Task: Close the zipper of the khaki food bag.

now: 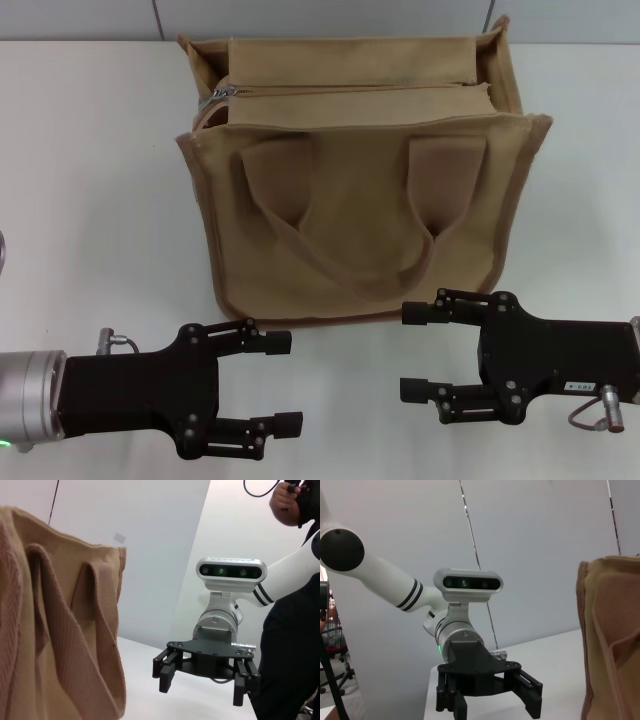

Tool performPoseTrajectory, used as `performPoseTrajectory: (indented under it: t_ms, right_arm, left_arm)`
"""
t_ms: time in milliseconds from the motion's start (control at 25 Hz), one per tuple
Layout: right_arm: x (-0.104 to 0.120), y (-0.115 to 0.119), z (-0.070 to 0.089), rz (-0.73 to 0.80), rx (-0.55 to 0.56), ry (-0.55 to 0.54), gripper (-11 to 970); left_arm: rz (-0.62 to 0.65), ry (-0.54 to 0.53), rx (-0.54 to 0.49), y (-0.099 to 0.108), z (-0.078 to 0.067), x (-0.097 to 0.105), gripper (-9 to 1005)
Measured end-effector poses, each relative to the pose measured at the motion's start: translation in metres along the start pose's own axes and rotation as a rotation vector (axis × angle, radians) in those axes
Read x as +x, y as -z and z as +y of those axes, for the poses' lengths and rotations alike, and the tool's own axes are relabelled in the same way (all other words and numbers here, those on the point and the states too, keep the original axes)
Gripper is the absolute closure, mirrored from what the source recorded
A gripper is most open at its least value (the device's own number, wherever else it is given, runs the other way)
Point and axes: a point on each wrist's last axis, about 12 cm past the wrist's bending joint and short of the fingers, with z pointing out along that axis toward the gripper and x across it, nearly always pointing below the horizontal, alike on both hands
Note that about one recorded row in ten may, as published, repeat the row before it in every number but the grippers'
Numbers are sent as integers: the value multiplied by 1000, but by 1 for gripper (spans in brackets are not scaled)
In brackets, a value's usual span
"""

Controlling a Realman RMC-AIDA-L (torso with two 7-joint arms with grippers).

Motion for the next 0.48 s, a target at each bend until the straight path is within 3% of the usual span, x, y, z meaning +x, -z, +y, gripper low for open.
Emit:
performPoseTrajectory:
  t_ms: [480]
  right_arm:
    - [1, 1, 1, 0, 1, -4, 189]
  left_arm:
    - [-1, -14, -3, 0, 2, -3, 165]
